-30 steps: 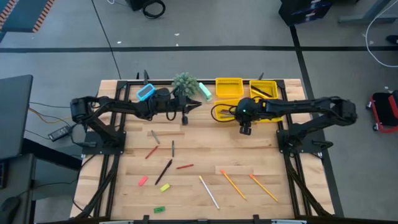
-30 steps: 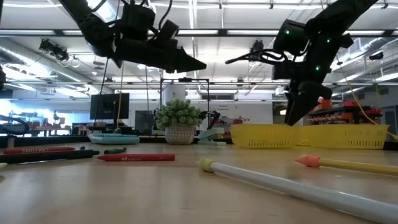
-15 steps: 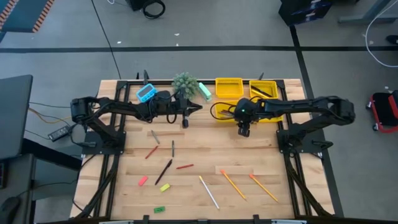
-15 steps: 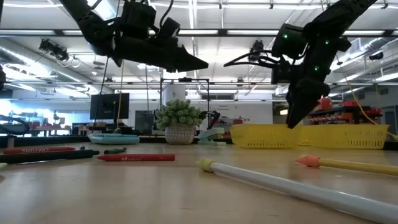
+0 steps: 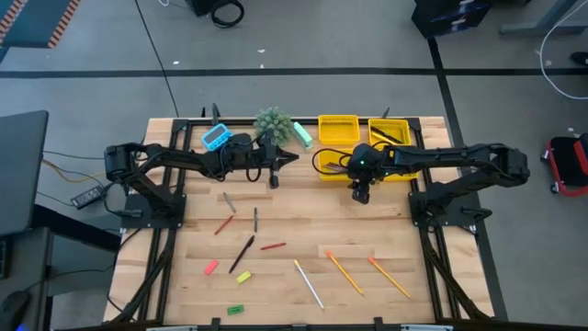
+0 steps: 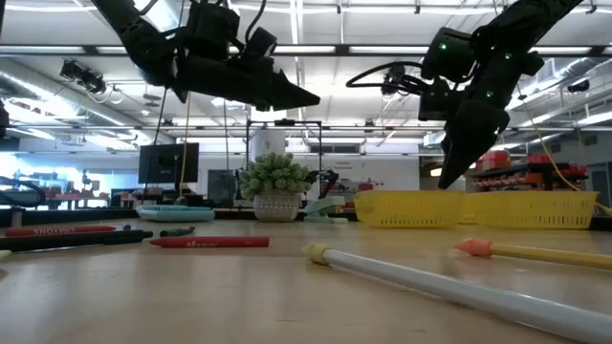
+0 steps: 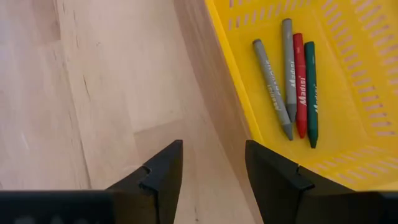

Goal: Sort crayons/erasers/pens/pencils in bins
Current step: Put the yellow pencil into the top left yellow bin

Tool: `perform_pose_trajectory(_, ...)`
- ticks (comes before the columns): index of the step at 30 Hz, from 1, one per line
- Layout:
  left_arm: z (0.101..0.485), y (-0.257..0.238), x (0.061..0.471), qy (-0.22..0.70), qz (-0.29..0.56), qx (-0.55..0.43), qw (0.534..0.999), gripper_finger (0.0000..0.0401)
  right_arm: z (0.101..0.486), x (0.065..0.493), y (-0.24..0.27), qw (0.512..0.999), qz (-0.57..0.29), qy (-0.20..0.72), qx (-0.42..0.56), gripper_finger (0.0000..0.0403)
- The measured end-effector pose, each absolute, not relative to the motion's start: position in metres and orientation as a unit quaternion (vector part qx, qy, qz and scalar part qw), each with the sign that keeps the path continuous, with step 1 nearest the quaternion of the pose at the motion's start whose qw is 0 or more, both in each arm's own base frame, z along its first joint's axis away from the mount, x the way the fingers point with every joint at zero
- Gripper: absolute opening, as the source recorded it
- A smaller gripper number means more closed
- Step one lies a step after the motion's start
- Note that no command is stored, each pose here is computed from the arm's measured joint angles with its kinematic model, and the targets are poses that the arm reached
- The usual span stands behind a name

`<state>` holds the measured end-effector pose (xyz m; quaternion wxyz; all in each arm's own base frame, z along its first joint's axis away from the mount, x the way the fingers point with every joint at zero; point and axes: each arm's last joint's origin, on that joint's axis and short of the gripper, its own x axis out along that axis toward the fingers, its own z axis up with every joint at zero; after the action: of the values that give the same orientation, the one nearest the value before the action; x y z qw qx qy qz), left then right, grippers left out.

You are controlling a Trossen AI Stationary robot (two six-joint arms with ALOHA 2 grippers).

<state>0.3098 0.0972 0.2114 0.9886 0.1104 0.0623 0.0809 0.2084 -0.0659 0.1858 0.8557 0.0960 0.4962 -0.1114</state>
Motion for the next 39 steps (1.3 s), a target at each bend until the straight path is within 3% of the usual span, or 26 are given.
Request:
perform_pose_trajectory(13,0.217,0.098,0.310,0.029,0.098,0.070,0.992,0.0022,0.200,0.219,-0.067,0.873,-0.129,0.455,0.121,0.0179)
perform_pose_trajectory(24,0.218,0.092,0.312,0.023,0.069,0.022,0.997,0.0048,0.201,0.227,-0.036,0.871,-0.109,0.445,0.177,0.0179)
perform_pose_trajectory(39,0.215,0.054,0.321,0.034,0.008,0.012,0.999,0.0035,0.192,0.223,0.035,0.815,-0.164,0.440,0.341,0.0179)
